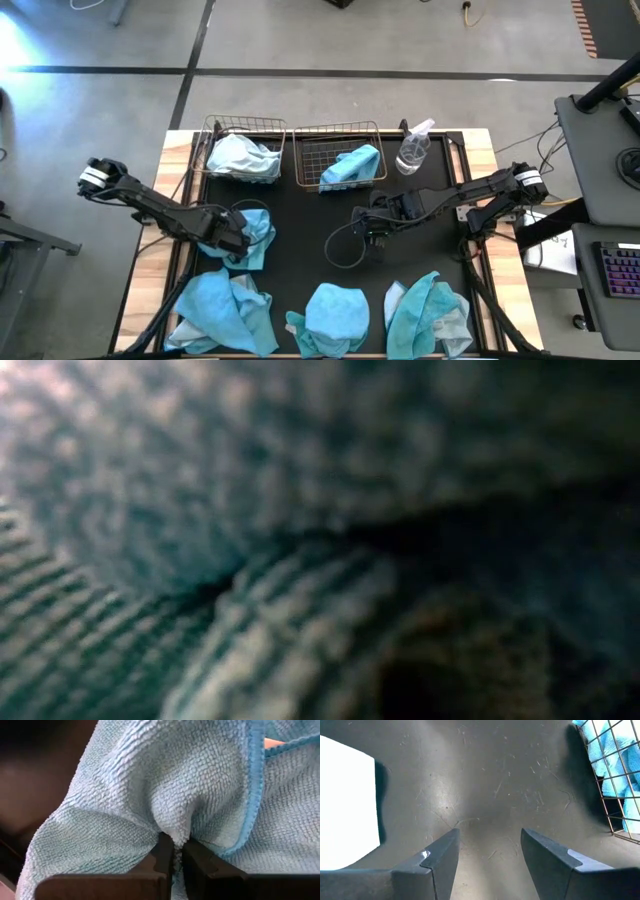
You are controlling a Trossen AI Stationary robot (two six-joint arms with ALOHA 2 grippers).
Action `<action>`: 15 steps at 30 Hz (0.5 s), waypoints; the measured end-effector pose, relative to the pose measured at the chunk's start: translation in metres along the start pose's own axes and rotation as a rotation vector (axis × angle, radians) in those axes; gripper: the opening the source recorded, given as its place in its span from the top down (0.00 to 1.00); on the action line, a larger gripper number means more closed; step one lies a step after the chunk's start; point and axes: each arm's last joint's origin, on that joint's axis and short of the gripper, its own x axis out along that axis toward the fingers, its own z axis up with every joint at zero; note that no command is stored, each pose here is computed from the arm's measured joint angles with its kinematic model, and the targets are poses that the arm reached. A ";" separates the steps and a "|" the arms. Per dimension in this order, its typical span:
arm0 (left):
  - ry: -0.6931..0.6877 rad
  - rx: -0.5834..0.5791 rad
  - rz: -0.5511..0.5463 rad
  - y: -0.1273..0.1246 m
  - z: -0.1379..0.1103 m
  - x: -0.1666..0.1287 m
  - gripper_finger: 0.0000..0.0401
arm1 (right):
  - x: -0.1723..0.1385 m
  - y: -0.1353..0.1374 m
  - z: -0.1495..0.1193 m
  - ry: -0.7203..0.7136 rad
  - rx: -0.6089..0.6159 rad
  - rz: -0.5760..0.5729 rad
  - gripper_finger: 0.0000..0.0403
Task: Sort microfiber towel by color & place in baskets
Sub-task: Put the blue microfiber towel into the right wire basket
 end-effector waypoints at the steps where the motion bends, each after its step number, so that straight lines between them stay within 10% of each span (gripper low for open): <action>1: -0.004 -0.002 -0.006 -0.001 0.001 -0.002 0.97 | 0.000 0.000 0.000 0.000 0.000 0.000 0.49; 15: -0.209 0.019 0.013 -0.015 0.038 -0.088 1.00 | 0.000 0.000 0.000 -0.005 -0.007 -0.009 0.49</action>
